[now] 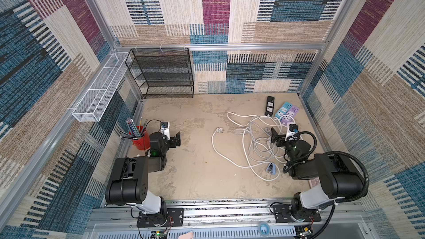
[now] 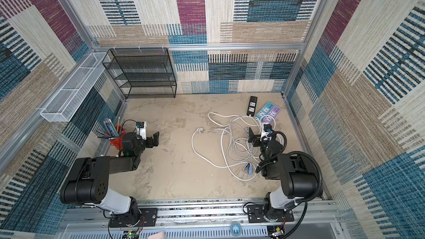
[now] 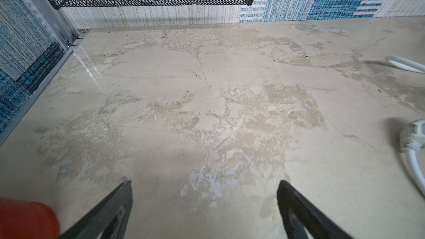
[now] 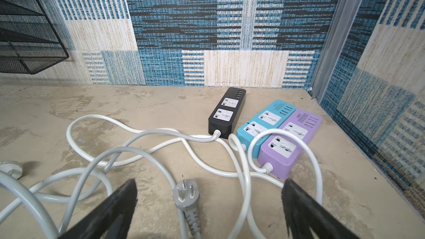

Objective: Unwrap the cord wrapped around the power strip
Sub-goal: Reset both arms

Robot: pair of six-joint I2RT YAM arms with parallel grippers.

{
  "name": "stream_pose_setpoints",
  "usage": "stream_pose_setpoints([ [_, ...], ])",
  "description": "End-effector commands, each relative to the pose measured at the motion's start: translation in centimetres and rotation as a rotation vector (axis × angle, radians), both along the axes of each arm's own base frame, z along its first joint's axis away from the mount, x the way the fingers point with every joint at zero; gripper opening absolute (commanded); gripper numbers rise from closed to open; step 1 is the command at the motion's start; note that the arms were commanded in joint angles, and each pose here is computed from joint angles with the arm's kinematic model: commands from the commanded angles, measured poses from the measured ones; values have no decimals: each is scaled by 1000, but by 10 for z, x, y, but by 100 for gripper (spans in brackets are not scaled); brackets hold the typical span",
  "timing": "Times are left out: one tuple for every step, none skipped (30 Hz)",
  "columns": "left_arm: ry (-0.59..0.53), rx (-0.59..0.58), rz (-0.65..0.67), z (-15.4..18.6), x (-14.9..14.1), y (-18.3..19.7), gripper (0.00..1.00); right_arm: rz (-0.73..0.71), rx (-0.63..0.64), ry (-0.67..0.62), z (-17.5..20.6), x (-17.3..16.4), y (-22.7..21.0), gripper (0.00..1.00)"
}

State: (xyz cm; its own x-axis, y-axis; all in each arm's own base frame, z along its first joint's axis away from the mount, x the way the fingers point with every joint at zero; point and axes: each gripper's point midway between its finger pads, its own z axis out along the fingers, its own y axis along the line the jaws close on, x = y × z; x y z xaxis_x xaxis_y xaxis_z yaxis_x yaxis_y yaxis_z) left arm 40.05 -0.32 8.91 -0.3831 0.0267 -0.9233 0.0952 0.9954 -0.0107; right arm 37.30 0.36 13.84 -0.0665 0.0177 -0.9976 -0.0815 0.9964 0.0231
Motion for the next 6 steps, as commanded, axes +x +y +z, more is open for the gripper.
stream_pose_setpoints([
  [-17, -15, -3, 5, 2, -1, 99, 17, -1, -13, 4, 2, 4, 98],
  [-20, -14, -3, 5, 2, -1, 99, 17, -6, -5, 3, 6, 5, 98],
  [-19, -14, -3, 5, 3, -1, 99, 15, -8, -5, 3, 6, 5, 98],
  [-18, -15, -3, 5, 2, -1, 99, 15, -9, -11, 4, 5, 5, 98],
  [-18, -15, -3, 5, 3, -1, 99, 15, -9, -19, 6, 2, 5, 98],
  [-18, -15, -4, 5, 3, -2, 99, 42, -24, -24, 7, 1, 11, 98],
])
